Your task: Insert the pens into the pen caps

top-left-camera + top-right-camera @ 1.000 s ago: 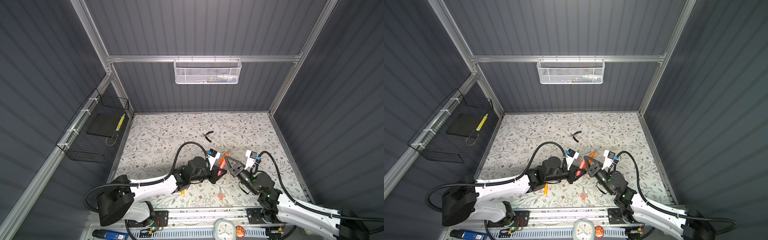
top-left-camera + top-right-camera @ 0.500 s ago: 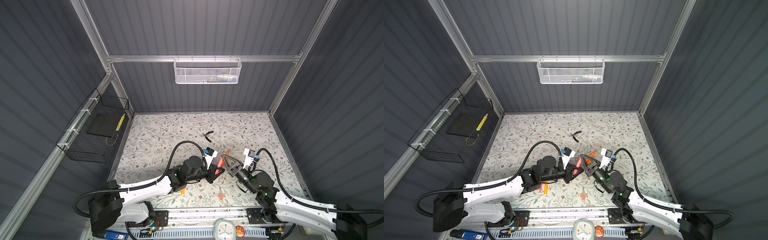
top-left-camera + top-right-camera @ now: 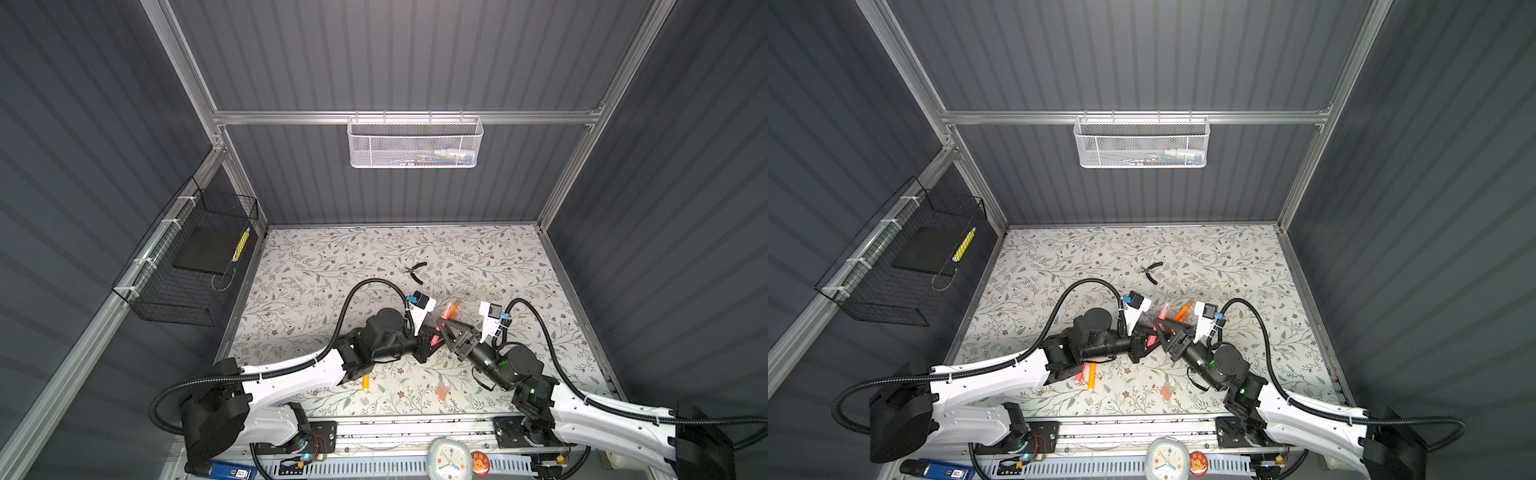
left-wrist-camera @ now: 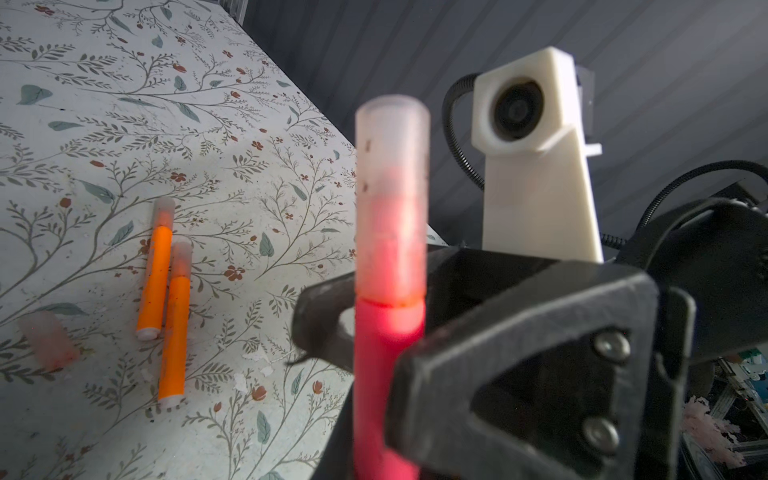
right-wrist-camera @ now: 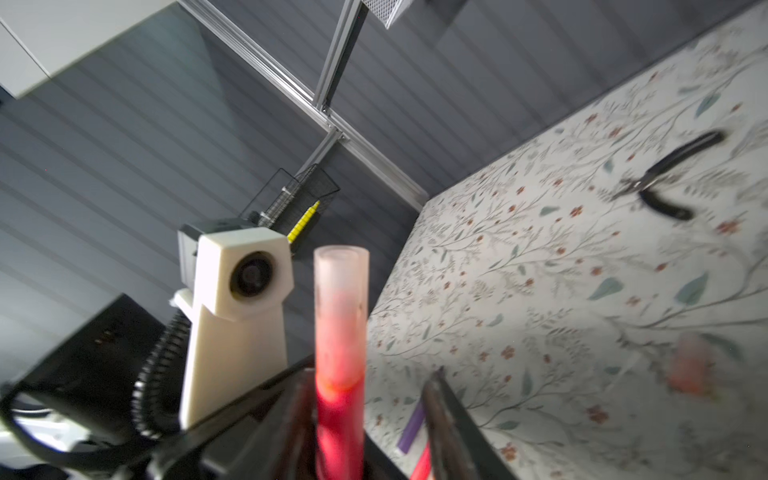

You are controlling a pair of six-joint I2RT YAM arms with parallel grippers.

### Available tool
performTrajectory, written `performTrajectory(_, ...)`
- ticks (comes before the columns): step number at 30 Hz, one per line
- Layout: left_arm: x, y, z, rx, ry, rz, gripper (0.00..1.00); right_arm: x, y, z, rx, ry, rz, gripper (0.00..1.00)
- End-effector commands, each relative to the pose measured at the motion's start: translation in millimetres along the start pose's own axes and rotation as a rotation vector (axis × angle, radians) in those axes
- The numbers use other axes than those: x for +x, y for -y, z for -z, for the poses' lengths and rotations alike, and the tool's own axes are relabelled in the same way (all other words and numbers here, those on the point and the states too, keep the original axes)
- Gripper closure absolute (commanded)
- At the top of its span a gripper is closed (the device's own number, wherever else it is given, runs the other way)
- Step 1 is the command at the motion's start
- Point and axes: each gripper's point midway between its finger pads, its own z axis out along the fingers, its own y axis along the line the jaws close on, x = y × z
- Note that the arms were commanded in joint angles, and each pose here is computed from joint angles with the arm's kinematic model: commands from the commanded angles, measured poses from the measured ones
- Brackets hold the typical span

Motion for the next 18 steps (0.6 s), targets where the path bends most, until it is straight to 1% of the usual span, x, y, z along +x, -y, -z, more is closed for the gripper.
performTrajectory(1,-24.2,9.8,4.4,0.015,0.069,-0.054,1.0,7.7,12.9,6.8,0.039,-0.022,0.02,0.35)
performTrajectory(4,-23.0,4.9,7.9,-0.015,0.069,-0.062,1.0,7.7,17.5,12.0,0.05,-0.017,0.023,0.28)
performTrajectory(10,-20.2,-8.0,13.8,-0.089,0.074,-0.084,1.0,4.3,17.6,21.2,0.04,-0.003,0.039,0.22)
performTrajectory(15,-10.5,-19.6,16.4,-0.142,0.049,-0.123,1.0,-10.1,13.5,30.9,0.049,0.037,0.075,0.17)
performTrajectory(18,1.5,-19.8,15.4,-0.158,0.013,-0.178,1.0,-26.3,10.5,36.5,0.105,0.059,0.109,0.15)
